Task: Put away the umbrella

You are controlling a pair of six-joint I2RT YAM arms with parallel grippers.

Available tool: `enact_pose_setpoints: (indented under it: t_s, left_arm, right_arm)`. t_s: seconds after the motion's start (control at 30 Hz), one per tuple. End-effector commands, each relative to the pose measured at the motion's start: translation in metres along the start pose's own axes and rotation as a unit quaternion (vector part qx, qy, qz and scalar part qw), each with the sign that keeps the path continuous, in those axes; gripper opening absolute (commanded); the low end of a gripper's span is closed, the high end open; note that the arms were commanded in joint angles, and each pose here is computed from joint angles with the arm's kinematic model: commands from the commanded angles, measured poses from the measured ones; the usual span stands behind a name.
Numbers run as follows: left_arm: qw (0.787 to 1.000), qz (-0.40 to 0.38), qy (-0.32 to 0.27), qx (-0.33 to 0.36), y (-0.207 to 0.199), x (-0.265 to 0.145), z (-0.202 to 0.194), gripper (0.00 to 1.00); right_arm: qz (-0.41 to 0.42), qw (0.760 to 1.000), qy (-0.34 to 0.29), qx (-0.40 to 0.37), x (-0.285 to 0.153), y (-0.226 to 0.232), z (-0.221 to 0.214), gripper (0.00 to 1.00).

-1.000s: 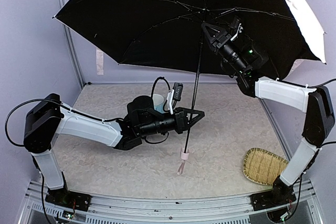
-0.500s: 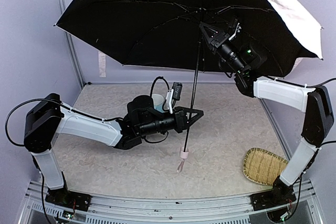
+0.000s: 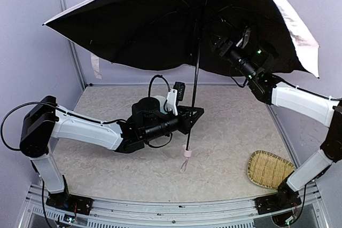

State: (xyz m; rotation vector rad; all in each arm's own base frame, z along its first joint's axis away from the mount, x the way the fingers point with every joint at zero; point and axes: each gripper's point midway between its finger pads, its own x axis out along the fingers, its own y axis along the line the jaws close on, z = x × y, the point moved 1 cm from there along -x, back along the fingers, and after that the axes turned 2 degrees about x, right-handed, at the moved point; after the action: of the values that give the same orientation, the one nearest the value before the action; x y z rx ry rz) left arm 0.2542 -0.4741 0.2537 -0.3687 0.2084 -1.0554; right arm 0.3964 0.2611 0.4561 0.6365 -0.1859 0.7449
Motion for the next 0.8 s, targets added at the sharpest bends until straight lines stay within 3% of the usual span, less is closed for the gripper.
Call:
enact_pose_setpoints:
  t_s: [0.0, 0.23, 0.47, 0.77]
  left_arm:
    - [0.994, 0.035, -0.087, 0.051, -0.010, -0.001, 0.059, 0.00]
    - [0.988, 0.098, -0.097, 0.067, -0.004, 0.002, 0.057, 0.00]
    - [0.989, 0.091, -0.101, 0.066, -0.012, 0.003, 0.055, 0.00]
    - [0.988, 0.095, -0.100, 0.073, -0.013, 0.003, 0.054, 0.00]
  right_arm:
    - [-0.063, 0.992, -0.006, -0.110, -0.014, 0.001, 0.008, 0.81]
    - [-0.053, 0.990, -0.019, -0.130, -0.015, 0.035, 0.018, 0.78]
    - [-0.002, 0.991, -0.046, -0.126, -0.008, 0.067, 0.025, 0.68]
    - [0.012, 0.990, -0.052, -0.129, 0.010, 0.083, 0.030, 0.70]
